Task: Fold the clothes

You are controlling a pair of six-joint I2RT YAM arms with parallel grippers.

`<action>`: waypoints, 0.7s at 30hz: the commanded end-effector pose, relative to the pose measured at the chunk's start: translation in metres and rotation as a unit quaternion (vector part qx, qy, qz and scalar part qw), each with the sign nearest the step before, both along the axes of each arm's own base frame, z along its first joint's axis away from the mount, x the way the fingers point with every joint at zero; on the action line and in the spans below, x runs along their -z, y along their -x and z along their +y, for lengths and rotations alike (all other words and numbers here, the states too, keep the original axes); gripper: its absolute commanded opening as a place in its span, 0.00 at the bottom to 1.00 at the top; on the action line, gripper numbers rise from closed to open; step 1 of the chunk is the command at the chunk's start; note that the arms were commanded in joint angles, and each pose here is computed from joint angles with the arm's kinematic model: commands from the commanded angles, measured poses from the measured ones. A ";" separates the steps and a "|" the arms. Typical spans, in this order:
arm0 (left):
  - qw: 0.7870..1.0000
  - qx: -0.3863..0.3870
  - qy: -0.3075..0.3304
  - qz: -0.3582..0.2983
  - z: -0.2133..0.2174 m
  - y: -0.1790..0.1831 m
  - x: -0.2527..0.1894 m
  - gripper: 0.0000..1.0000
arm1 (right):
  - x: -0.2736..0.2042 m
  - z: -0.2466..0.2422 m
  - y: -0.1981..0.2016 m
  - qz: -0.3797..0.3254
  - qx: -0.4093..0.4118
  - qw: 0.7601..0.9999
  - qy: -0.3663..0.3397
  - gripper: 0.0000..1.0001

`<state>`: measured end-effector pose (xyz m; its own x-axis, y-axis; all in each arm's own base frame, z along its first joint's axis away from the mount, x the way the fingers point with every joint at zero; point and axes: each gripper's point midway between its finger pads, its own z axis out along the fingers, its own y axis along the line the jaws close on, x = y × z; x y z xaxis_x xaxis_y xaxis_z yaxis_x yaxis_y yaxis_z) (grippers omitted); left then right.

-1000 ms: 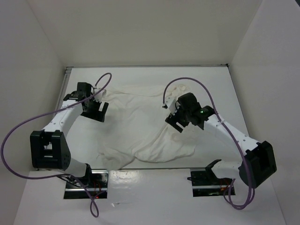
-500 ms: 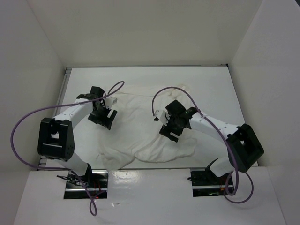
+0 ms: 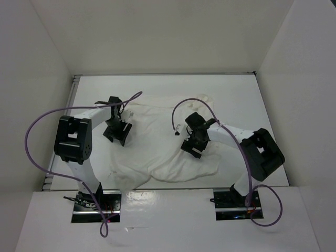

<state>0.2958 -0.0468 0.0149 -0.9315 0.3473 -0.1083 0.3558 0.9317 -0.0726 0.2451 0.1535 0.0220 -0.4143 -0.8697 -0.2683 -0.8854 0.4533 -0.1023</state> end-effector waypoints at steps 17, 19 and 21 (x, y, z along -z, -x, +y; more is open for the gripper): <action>0.996 -0.034 -0.061 -0.063 0.006 -0.122 0.015 0.28 | 0.028 -0.008 -0.092 -0.020 0.070 0.997 -0.001 0.83; 0.994 -0.035 -0.063 -0.078 0.005 -0.141 0.010 0.28 | 0.026 -0.006 -0.099 -0.028 0.076 0.997 -0.002 0.83; 0.992 -0.042 -0.066 -0.097 0.009 -0.160 0.006 0.28 | 0.022 -0.009 -0.105 -0.037 0.083 0.996 -0.001 0.83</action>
